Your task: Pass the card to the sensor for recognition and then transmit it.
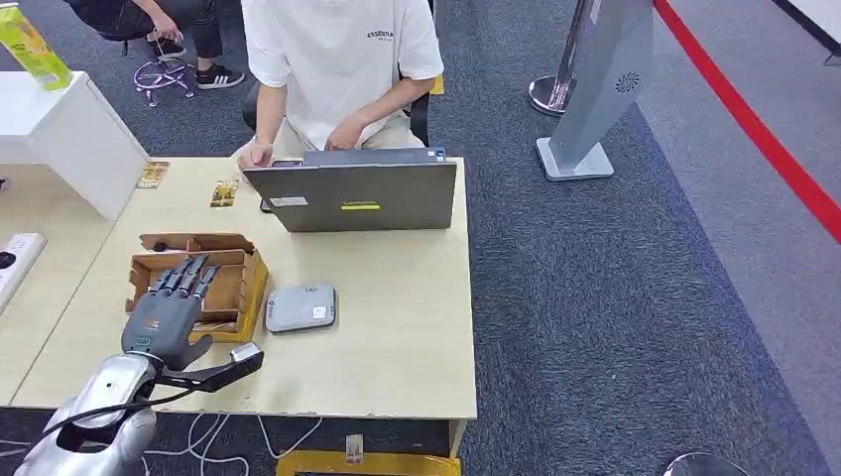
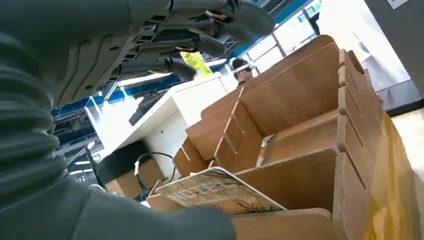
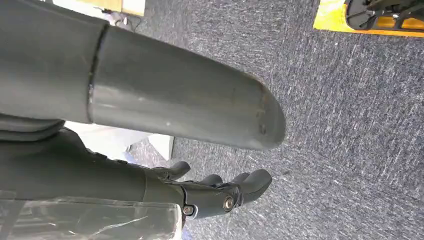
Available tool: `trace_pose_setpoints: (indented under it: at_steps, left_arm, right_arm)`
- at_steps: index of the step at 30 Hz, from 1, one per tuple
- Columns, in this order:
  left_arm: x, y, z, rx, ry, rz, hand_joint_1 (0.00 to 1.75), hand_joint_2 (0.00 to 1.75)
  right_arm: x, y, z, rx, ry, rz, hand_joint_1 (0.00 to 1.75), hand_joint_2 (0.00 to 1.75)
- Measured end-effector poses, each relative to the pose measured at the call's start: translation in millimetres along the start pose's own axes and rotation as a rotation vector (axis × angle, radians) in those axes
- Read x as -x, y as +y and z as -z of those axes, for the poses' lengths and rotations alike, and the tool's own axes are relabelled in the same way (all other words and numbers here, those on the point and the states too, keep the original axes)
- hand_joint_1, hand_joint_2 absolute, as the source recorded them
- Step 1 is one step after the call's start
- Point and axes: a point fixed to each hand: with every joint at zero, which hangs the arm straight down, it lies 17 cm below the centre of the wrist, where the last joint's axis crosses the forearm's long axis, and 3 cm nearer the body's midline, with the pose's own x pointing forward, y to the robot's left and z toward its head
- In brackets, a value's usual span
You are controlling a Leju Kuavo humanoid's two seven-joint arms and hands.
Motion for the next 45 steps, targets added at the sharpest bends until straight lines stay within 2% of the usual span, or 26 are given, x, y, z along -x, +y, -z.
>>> trace_pose_setpoints:
  at_steps: [19, 32, 39, 45]
  left_arm:
    - [-1, -9, -2, 0.049, -0.02, -0.046, 1.75, 1.75]
    - [-4, 4, 0, -0.014, -0.034, -0.053, 1.75, 1.75]
    - [-27, 63, -3, -0.173, -0.115, -0.073, 1.75, 1.75]
    - [-50, 124, -18, -0.336, -0.209, -0.098, 1.75, 1.75]
  right_arm:
    - [-1, 0, 0, -0.002, -0.005, -0.015, 0.0, 0.0]
    - [-2, 0, 0, 0.001, -0.01, -0.036, 0.0, 0.0]
    - [-1, 0, 0, -0.001, -0.005, -0.017, 0.0, 0.0]
    - [-1, 0, 0, -0.001, -0.001, -0.014, 0.0, 0.0]
